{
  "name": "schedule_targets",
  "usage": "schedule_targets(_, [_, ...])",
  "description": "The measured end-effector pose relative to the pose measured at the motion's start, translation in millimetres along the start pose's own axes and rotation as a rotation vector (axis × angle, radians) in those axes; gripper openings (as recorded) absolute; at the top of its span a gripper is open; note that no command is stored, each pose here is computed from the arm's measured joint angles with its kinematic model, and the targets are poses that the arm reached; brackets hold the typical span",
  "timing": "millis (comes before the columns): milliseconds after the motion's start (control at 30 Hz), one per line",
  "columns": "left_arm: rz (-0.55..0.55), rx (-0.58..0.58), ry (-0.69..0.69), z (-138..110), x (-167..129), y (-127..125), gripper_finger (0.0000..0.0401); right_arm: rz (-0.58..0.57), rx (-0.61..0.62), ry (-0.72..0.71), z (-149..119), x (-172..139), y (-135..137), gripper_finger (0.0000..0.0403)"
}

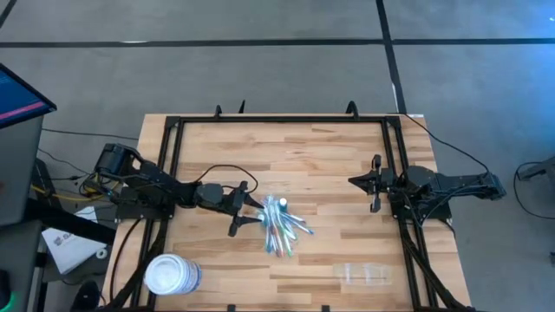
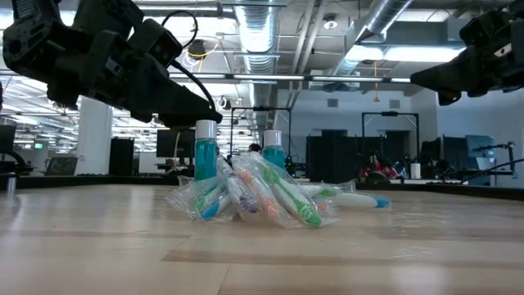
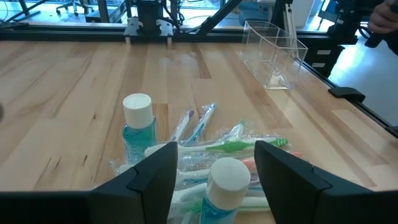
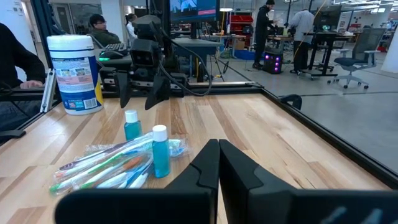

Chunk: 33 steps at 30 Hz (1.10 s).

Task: Pick & Place toothbrushing station
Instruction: Put the blue mouthwash into the transparent organizer

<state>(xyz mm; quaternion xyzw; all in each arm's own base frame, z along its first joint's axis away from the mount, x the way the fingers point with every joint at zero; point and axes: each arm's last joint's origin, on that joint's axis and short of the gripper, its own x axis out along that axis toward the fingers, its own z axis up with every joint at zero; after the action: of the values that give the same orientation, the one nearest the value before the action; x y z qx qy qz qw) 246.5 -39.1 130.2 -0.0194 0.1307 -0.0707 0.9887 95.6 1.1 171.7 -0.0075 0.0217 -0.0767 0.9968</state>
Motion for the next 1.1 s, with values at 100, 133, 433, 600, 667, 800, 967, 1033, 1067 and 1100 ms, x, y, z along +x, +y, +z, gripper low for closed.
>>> schedule_targets(100, [-0.008,0.003,0.013,-2.6,0.8,-2.3,0.021,0.0,0.0,0.001,-0.1,0.0,0.0,0.0])
schedule_targets(133, [-0.012,0.003,0.015,-3.5,1.1,-3.1,0.021,0.0,0.0,0.001,0.0,0.0,0.0,0.0])
schedule_targets(433, [-0.011,0.007,0.027,-6.4,2.2,-5.7,0.021,0.0,0.0,0.001,-0.1,0.0,0.0,0.0])
schedule_targets(600, [0.014,0.008,0.028,-6.6,2.2,-5.0,0.021,0.0,0.0,0.0,0.0,0.0,0.0,0.0])
schedule_targets(667, [0.014,0.008,0.028,-6.6,2.2,-5.0,0.021,0.0,0.0,0.001,-0.1,0.0,0.0,0.0])
schedule_targets(800, [0.014,0.008,0.031,-7.6,2.6,-5.0,0.021,0.0,0.0,0.001,-0.1,0.0,0.0,0.0])
schedule_targets(967, [0.015,-0.017,0.033,-7.8,2.6,-5.0,0.021,0.0,0.0,0.001,-0.1,0.0,0.0,0.0])
schedule_targets(1033, [0.014,-0.019,0.031,-7.6,2.6,-5.0,0.021,0.0,0.0,0.001,-0.1,0.0,0.0,0.0])
schedule_targets(1067, [0.014,-0.019,0.032,-7.7,2.6,-5.0,0.021,0.0,0.0,0.001,-0.1,0.0,0.0,0.0])
schedule_targets(1100, [0.014,-0.018,0.033,-7.8,2.6,-5.0,0.021,0.0,0.0,0.001,-0.1,0.0,0.0,0.0])
